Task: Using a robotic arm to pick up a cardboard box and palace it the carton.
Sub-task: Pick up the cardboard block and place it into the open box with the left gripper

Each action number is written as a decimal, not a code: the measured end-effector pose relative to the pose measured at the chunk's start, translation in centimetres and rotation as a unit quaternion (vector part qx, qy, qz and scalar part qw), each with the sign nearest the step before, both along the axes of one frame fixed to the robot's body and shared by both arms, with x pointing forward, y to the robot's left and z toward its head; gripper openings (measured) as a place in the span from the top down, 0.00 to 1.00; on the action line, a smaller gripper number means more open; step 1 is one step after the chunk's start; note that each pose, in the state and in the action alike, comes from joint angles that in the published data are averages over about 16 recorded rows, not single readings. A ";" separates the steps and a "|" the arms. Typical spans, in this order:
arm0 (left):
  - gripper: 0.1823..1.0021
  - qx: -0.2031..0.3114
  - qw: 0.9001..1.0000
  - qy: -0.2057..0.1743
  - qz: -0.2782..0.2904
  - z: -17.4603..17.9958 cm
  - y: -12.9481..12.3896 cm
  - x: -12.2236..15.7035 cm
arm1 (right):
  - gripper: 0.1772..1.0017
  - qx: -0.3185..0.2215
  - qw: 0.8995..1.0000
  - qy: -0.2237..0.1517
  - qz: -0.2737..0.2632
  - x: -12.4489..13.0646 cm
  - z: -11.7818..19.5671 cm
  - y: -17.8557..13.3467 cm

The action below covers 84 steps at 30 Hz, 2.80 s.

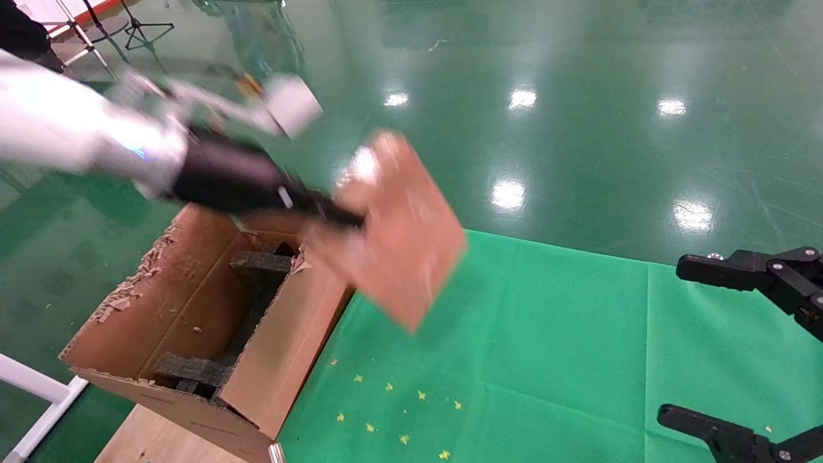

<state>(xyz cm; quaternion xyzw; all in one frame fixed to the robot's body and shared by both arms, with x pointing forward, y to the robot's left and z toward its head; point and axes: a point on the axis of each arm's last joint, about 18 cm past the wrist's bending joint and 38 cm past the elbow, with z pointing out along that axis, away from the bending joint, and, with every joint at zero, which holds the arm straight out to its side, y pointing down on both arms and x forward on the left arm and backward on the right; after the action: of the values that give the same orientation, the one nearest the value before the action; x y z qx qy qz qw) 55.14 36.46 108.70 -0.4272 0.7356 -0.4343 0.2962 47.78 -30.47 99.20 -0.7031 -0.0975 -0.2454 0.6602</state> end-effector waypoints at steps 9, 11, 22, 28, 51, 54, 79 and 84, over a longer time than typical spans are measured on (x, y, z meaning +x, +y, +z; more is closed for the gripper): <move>0.88 -0.018 0.991 -0.096 0.092 5.1 8.1 -2.5 | 0.01 0.000 1.000 0.000 0.000 0.0 0.0 0.0; 0.88 -0.009 0.988 -0.103 0.114 5.3 9.9 -2.8 | 0.00 0.000 1.000 0.000 0.000 0.0 0.0 0.0; 0.89 0.032 0.975 -0.069 0.209 1.4 18.9 -3.4 | 0.00 0.000 1.000 0.000 0.000 0.0 0.0 0.0; 0.89 0.035 0.969 -0.032 0.243 -2.1 22.5 -3.0 | 0.00 0.000 1.000 0.000 0.000 0.0 0.0 0.0; 0.89 0.051 0.959 0.061 0.271 -9.5 25.6 -0.1 | 0.00 0.000 1.000 0.000 0.000 0.0 0.0 0.0; 0.89 0.051 0.958 0.071 0.273 -10.2 25.7 0.2 | 0.00 0.000 1.000 0.000 0.000 0.0 0.0 0.0; 0.89 0.029 0.946 0.118 0.300 -17.1 25.7 2.6 | 0.00 0.000 1.000 0.000 0.000 0.0 0.0 0.0; 0.90 0.028 0.946 0.126 0.299 -18.0 25.3 3.0 | 0.00 0.000 1.000 0.000 0.000 0.0 0.0 0.0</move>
<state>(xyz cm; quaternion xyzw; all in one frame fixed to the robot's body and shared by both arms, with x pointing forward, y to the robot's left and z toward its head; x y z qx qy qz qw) 58.13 61.81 90.74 -0.6700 0.6173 -0.2477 0.3296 47.78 -30.47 99.20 -0.7031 -0.0975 -0.2454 0.6602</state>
